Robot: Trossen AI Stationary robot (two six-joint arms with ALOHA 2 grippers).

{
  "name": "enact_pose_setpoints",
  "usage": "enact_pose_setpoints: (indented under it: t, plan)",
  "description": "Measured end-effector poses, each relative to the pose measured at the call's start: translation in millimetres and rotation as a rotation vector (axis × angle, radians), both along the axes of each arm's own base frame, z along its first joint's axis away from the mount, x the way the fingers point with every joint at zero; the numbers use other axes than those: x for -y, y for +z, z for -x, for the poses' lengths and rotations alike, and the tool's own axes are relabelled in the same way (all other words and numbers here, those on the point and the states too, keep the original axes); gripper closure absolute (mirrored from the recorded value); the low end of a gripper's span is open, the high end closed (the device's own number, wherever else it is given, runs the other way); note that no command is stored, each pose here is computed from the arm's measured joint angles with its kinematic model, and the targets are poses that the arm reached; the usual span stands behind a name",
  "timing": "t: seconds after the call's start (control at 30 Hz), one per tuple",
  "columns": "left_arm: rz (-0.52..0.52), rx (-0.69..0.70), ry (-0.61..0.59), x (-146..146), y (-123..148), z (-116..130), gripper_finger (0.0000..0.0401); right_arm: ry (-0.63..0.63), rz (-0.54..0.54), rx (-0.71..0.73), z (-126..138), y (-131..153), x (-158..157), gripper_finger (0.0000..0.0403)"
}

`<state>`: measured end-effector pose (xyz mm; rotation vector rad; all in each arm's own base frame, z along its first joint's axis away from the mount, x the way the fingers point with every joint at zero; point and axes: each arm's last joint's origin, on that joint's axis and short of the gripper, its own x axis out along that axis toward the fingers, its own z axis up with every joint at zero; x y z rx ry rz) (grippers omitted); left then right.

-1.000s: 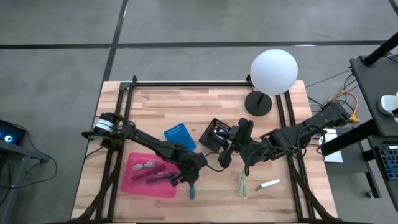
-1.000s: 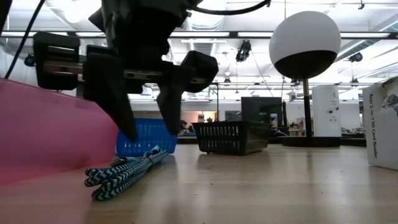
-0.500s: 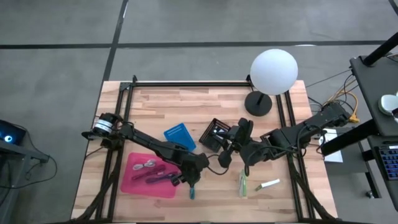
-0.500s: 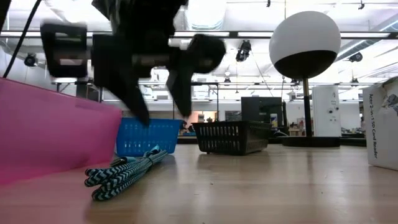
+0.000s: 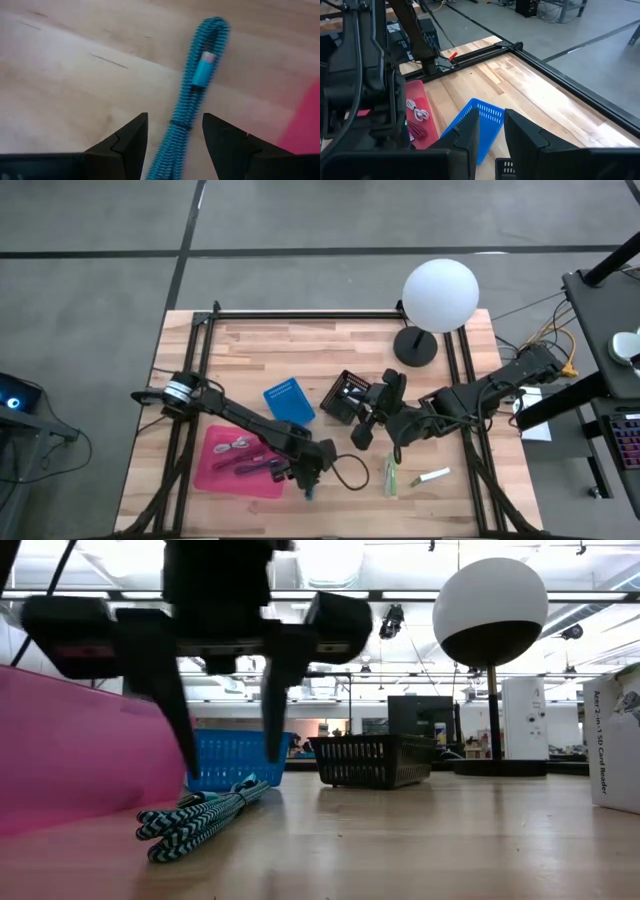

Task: Pick and place items into bin
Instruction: Put the blue and black charger cable into the pink bin

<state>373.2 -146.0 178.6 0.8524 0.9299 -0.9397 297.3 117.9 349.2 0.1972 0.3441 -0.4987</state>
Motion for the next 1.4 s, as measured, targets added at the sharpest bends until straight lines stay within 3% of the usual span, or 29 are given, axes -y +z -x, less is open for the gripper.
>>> enact_pose_setpoints:
  t: [0.47,0.73,0.83,0.97,1.23,1.4]
  plan:
    - [-0.033,-0.046,-0.025,3.7,-21.8,-9.7,0.024,0.001,0.004,-0.007,0.3,-0.6,0.1,0.0331]
    - [-0.036,-0.045,-0.042,4.6,-21.1,-10.0,0.0348,0.002,0.006,-0.009,0.3,-0.6,0.1,0.0332]
    - [-0.061,0.0,0.007,4.8,-16.2,-15.9,0.0386,0.002,0.006,-0.008,0.3,-0.6,0.2,0.0336]
    - [-0.082,0.061,0.083,3.2,-1.1,-23.3,0.0385,0.002,0.006,-0.008,0.3,-0.6,0.1,0.0339]
    - [-0.052,0.188,0.125,2.7,49.4,-23.9,0.039,0.001,0.005,-0.007,0.7,-0.1,0.4,0.034]
    - [-0.069,0.19,0.413,-11.6,86.8,-2.5,0.0391,-0.002,0.001,-0.01,2.5,1.0,1.2,0.034]
